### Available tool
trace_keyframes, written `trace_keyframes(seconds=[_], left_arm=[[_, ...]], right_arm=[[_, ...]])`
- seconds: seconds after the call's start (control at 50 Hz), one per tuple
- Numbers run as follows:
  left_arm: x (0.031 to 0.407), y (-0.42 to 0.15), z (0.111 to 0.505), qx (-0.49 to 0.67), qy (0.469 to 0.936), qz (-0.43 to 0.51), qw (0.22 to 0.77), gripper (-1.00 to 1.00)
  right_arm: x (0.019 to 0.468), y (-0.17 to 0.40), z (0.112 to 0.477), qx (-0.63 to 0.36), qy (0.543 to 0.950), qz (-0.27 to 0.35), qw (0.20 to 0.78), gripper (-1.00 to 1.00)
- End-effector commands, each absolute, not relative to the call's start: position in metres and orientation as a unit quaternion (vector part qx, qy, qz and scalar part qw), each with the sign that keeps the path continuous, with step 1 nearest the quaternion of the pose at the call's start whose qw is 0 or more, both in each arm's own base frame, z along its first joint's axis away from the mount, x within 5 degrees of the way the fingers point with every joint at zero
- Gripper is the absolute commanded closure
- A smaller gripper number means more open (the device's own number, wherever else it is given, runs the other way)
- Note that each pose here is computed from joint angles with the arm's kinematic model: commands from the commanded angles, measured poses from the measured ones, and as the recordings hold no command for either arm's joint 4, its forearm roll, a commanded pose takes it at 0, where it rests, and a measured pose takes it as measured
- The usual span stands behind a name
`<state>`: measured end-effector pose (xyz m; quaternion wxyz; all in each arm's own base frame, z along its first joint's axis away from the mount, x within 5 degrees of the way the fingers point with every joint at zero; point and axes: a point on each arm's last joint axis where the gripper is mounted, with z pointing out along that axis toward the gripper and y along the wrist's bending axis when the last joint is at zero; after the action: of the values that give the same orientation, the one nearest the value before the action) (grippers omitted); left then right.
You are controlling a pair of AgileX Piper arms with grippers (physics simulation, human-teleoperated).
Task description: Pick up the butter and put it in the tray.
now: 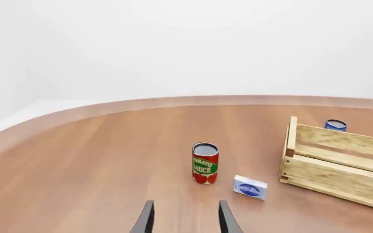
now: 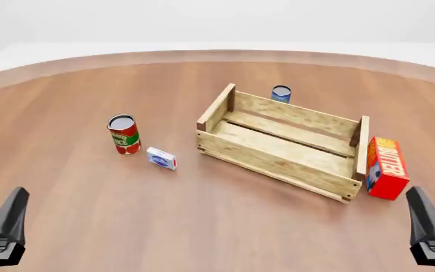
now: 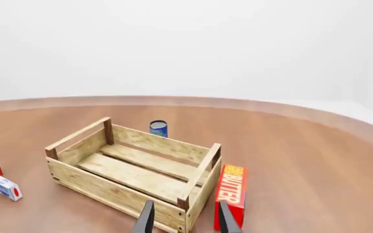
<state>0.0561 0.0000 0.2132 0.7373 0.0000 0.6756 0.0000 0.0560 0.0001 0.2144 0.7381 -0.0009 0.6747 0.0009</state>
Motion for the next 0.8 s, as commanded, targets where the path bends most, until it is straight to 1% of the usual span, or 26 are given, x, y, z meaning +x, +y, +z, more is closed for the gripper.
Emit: trace_keyframes(seconds=[0.02, 0.4, 0.8], left_arm=[[0.056, 0.0, 0.213, 0.0, 0.676, 0.0, 0.737, -1.0], [0.056, 0.0, 0.213, 0.0, 0.676, 0.0, 0.737, -1.0], [0.056, 0.0, 0.213, 0.0, 0.676, 0.0, 0.737, -1.0]], right_arm=[[0.055, 0.0, 0.218, -0.003, 0.671, 0.002, 0.742, -1.0], [0.054, -0.002, 0.229, 0.001, 0.665, -0.022, 0.746, -1.0], [0.063, -0.005, 0.219, 0.01, 0.671, -0.044, 0.74, -1.0]])
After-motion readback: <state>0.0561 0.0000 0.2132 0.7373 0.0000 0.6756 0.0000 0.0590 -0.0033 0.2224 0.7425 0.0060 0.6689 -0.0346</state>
